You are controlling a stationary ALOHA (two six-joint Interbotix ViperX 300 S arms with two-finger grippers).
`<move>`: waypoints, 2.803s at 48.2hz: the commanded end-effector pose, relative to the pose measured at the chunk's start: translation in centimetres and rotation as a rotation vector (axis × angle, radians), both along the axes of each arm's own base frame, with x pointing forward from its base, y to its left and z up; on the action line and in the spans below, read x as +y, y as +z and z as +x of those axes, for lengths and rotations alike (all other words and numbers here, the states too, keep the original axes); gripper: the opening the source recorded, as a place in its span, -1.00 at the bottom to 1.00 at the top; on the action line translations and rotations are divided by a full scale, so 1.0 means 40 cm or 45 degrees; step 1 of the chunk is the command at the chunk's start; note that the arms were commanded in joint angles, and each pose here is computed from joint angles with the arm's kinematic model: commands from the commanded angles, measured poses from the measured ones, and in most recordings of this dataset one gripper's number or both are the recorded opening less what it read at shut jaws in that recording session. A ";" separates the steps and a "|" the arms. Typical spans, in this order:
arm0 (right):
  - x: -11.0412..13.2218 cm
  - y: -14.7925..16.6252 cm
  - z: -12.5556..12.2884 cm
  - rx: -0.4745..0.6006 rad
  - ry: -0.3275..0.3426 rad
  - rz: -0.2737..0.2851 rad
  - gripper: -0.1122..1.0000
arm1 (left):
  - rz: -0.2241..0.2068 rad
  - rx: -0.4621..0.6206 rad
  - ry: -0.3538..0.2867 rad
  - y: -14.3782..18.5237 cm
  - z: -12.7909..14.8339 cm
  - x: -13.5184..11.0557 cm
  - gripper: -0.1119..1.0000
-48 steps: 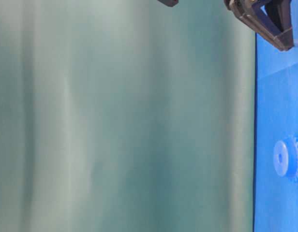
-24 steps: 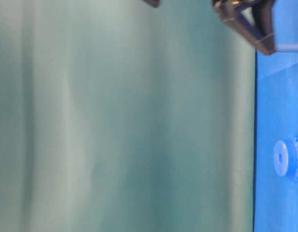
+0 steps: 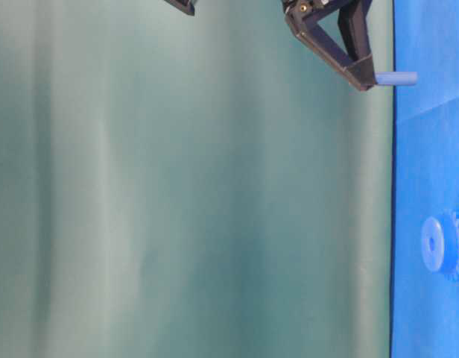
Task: Insert the shaft placed at a random location into the center hole of the small gear at another random location.
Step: 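Lift the shaft and carry it left toward the blue gear, then align the shaft over the gear's center hole and lower it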
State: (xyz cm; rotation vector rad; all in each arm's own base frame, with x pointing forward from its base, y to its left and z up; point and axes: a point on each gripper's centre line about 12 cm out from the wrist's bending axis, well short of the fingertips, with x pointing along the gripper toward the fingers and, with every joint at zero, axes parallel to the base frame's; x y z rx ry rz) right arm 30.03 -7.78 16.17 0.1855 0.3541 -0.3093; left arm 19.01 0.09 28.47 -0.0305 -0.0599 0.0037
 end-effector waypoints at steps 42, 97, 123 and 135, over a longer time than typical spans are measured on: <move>-0.047 0.096 0.348 -0.096 0.069 -0.067 -0.75 | -0.002 -0.006 0.001 0.003 0.002 0.001 -0.80; -0.062 -0.020 0.374 -0.024 0.050 -0.046 -0.75 | -0.004 -0.004 0.002 0.002 0.002 0.001 -0.80; -0.064 -0.062 0.377 0.008 0.041 -0.028 -0.75 | -0.002 -0.004 0.001 0.002 0.002 0.001 -0.80; -0.065 -0.077 0.379 0.022 0.037 -0.019 -0.75 | -0.002 -0.002 0.001 0.001 0.002 0.001 -0.80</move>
